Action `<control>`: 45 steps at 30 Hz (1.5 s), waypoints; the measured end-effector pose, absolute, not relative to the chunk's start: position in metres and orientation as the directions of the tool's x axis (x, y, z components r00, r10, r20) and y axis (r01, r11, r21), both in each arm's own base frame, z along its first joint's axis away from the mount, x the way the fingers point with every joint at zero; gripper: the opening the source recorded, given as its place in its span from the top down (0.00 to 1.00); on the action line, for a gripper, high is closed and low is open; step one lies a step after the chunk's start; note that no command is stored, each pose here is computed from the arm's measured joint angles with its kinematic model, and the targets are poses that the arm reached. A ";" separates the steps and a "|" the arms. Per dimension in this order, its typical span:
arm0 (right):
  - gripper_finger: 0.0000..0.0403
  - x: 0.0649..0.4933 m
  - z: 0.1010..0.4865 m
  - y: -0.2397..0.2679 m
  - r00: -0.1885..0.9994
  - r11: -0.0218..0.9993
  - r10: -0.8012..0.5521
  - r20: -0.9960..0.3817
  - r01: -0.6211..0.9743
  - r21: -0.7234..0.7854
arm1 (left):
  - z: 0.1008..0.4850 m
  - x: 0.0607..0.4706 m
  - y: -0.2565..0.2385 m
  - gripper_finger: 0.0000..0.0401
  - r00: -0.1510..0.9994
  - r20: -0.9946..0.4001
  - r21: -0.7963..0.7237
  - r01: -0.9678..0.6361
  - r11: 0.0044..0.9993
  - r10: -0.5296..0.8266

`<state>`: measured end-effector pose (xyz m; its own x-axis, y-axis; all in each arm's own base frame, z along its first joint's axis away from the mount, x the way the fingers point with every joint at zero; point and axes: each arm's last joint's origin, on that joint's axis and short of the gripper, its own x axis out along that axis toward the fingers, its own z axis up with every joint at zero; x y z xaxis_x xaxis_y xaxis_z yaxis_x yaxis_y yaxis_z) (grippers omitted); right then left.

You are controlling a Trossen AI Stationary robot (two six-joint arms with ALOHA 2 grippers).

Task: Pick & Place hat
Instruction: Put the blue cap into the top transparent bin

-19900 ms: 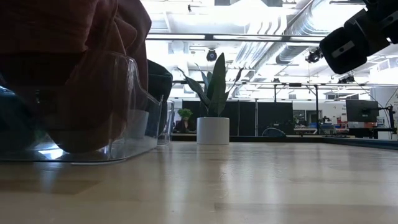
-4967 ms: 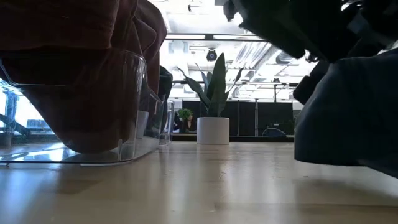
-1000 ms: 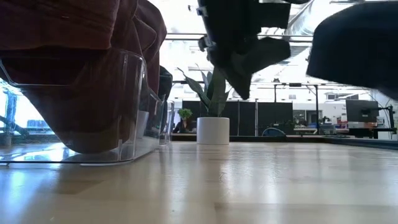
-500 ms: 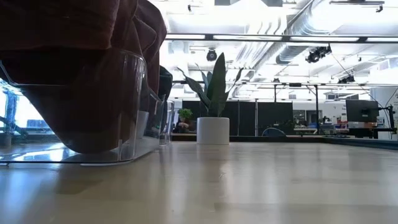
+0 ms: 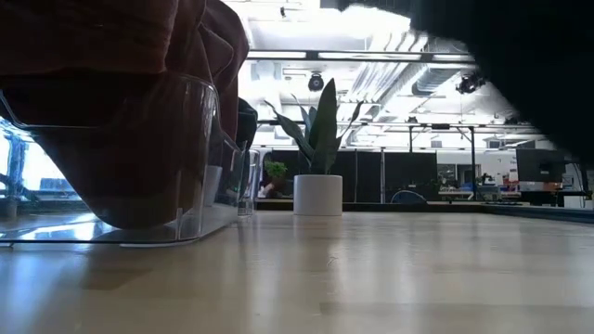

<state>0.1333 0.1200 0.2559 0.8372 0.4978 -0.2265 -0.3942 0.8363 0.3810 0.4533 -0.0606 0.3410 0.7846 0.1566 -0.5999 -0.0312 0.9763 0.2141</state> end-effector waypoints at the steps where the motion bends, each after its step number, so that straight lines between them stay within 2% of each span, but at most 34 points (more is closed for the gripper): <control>1: 0.98 0.134 0.252 0.120 0.840 0.849 0.476 -0.259 -0.362 0.386 | 0.329 0.458 -0.050 1.00 0.782 -0.610 0.181 -0.021 0.983 0.129; 5: 0.98 0.134 0.235 0.121 0.852 0.886 0.384 -0.355 -0.232 0.401 | 0.290 0.470 -0.014 1.00 0.815 -0.575 0.092 -0.013 0.996 0.064; 9: 0.99 0.133 0.217 0.120 0.849 0.897 0.335 -0.410 -0.153 0.415 | 0.271 0.472 -0.001 1.00 0.842 -0.539 0.012 0.048 0.999 -0.034; 12: 0.98 0.131 0.207 0.118 0.840 0.898 0.327 -0.433 -0.134 0.419 | 0.279 0.476 -0.012 1.00 0.879 -0.457 -0.010 0.148 0.989 -0.136; 15: 0.97 0.130 0.201 0.117 0.830 0.898 0.335 -0.446 -0.138 0.417 | 0.287 0.478 -0.043 1.00 0.901 -0.380 0.052 0.244 0.968 -0.207; 20: 0.99 0.129 0.201 0.118 0.814 0.893 0.374 -0.445 -0.186 0.410 | 0.295 0.476 -0.078 1.00 0.926 -0.323 0.144 0.251 0.957 -0.194; 25: 0.98 0.131 0.207 0.122 0.806 0.872 0.450 -0.385 -0.303 0.383 | 0.310 0.477 -0.087 0.99 0.939 -0.277 0.109 0.243 0.964 -0.205; 29: 0.98 0.131 0.209 0.123 0.805 0.870 0.462 -0.372 -0.331 0.365 | 0.292 0.482 -0.082 0.88 0.893 -0.337 -0.054 0.300 0.952 -0.300; 33: 0.99 0.133 0.208 0.120 0.812 0.879 0.449 -0.373 -0.325 0.349 | 0.283 0.493 -0.074 0.71 0.871 -0.288 -0.185 0.358 0.915 -0.399; 36: 0.97 0.135 0.209 0.119 0.817 0.881 0.441 -0.371 -0.316 0.352 | 0.260 0.494 -0.075 0.57 0.806 -0.360 -0.305 0.375 0.875 -0.471; 39: 0.96 0.136 0.209 0.118 0.814 0.878 0.447 -0.371 -0.319 0.357 | 0.242 0.507 -0.080 0.44 0.776 -0.302 -0.369 0.441 0.818 -0.554; 40: 0.96 0.136 0.209 0.117 0.814 0.878 0.446 -0.372 -0.318 0.358 | 0.236 0.505 -0.081 0.41 0.738 -0.332 -0.405 0.451 0.796 -0.587; 43: 0.97 0.136 0.208 0.117 0.816 0.883 0.439 -0.376 -0.315 0.348 | 0.229 0.504 -0.088 0.35 0.643 -0.303 -0.474 0.539 0.696 -0.703; 45: 0.98 0.136 0.208 0.116 0.817 0.886 0.437 -0.376 -0.318 0.338 | 0.230 0.508 -0.094 0.34 0.637 -0.254 -0.453 0.587 0.672 -0.728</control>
